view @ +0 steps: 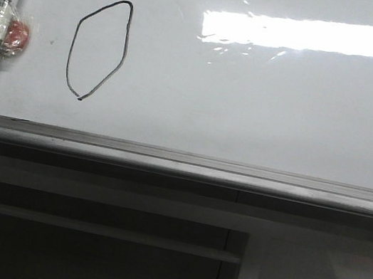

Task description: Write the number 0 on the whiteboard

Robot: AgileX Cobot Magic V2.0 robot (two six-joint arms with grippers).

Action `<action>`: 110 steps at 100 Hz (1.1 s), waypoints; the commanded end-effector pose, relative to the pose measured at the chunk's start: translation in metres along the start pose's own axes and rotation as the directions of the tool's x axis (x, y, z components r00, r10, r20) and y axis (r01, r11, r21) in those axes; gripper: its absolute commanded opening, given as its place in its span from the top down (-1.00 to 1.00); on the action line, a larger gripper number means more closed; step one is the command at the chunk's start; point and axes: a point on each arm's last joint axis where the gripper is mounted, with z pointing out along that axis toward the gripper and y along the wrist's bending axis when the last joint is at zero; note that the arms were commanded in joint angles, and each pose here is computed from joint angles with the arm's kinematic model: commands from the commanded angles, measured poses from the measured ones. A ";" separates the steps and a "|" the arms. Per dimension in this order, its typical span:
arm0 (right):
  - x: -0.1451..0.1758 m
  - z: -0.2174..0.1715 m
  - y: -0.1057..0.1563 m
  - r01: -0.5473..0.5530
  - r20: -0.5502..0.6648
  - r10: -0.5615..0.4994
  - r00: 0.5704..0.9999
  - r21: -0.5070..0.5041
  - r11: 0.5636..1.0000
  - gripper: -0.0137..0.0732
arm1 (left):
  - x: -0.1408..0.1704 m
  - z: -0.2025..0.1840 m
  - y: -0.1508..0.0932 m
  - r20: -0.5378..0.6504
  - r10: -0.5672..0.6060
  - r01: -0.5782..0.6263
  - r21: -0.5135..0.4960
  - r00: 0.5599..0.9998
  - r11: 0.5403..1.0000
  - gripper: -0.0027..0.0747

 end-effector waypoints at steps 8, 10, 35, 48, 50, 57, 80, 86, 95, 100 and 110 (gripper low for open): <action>-0.012 -0.001 -0.007 -0.011 0.062 0.007 0.998 0.058 0.998 0.83 | -0.014 0.000 -0.004 0.076 -0.005 0.002 0.043 0.997 0.999 0.98; -0.012 -0.001 -0.007 -0.011 0.062 0.007 0.998 0.058 0.998 0.83 | -0.014 0.000 -0.004 0.077 -0.005 0.002 0.044 0.997 0.999 0.98; -0.012 -0.001 -0.007 -0.011 0.062 0.007 0.998 0.058 0.998 0.83 | 0.006 -0.002 0.000 -0.054 -0.149 0.149 -0.011 0.987 0.989 0.98; -0.012 -0.001 -0.007 -0.011 0.062 0.007 0.998 0.058 0.998 0.83 | 0.009 -0.006 0.003 -0.046 0.024 -0.026 -0.057 0.999 0.998 0.98; -0.012 -0.001 -0.007 -0.011 0.062 0.007 0.998 0.058 0.998 0.83 | 0.010 -0.006 0.003 -0.039 0.057 -0.060 -0.070 0.998 0.996 0.98; -0.012 -0.001 -0.007 -0.011 0.062 0.007 0.998 0.058 0.998 0.83 | 0.015 -0.007 0.006 -0.005 0.151 -0.150 -0.130 0.989 0.980 0.98; -0.012 -0.001 -0.007 -0.011 0.063 0.007 0.998 0.059 0.998 0.83 | 0.044 -0.012 0.017 0.056 0.158 -0.131 -0.333 0.986 0.934 0.98; -0.012 -0.001 -0.007 -0.011 0.063 0.007 0.998 0.059 0.998 0.83 | 0.049 -0.012 0.018 0.013 0.150 -0.135 -0.357 0.989 0.924 0.98; -0.012 -0.001 -0.007 -0.011 0.063 0.007 0.998 0.059 0.998 0.83 | 0.052 -0.012 0.020 -0.026 0.140 -0.140 -0.370 0.990 0.918 0.98; -0.012 -0.001 -0.007 -0.011 0.063 0.007 0.998 0.059 0.998 0.83 | 0.055 -0.012 0.020 -0.061 0.127 -0.141 -0.372 0.990 0.918 0.98; -0.012 -0.001 -0.007 -0.011 0.063 0.007 0.998 0.059 0.998 0.83 | 0.065 -0.013 0.021 -0.157 0.091 -0.144 -0.366 0.983 0.919 0.98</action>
